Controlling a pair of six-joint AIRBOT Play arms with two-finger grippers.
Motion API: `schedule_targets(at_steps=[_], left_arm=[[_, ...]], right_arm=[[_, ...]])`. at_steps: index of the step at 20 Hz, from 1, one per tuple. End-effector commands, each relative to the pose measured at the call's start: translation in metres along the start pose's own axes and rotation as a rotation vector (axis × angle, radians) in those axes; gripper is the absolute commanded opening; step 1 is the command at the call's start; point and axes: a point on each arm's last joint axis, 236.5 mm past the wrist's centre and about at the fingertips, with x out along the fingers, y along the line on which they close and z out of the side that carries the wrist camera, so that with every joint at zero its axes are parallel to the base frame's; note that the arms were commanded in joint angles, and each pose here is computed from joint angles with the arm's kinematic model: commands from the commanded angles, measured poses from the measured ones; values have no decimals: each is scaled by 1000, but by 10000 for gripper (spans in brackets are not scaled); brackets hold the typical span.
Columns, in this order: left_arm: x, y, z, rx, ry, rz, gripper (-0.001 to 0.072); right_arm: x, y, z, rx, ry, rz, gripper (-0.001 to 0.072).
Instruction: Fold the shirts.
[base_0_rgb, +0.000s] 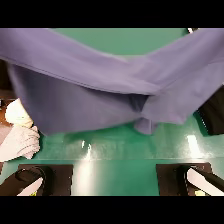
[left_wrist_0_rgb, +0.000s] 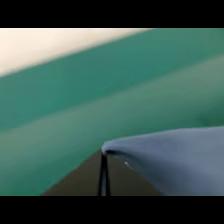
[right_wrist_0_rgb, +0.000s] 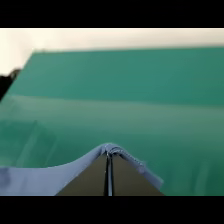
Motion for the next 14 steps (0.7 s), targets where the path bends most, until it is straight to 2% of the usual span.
schedule_targets(at_steps=[1, 6, 11, 12, 13, 14], left_arm=[[105, -3, -86, -1, 281, -17, 25], [238, 42, -203, -196, 536, 47, 26], [278, 61, -260, -339, 631, 31, 31], [277, 66, -261, -343, 631, 39, 236], [274, 73, -259, -353, 626, 49, 537], [269, 81, -258, -365, 633, 60, 538]], right_arm=[[87, -40, -56, 141, 244, 32, 10], [211, -104, -120, 151, 367, -104, 10], [271, -119, -129, 174, 312, -107, 25], [274, -121, -132, 179, 318, -108, 158], [273, -124, -134, 183, 328, -112, 281], [269, -129, -134, 191, 333, -119, 281]])
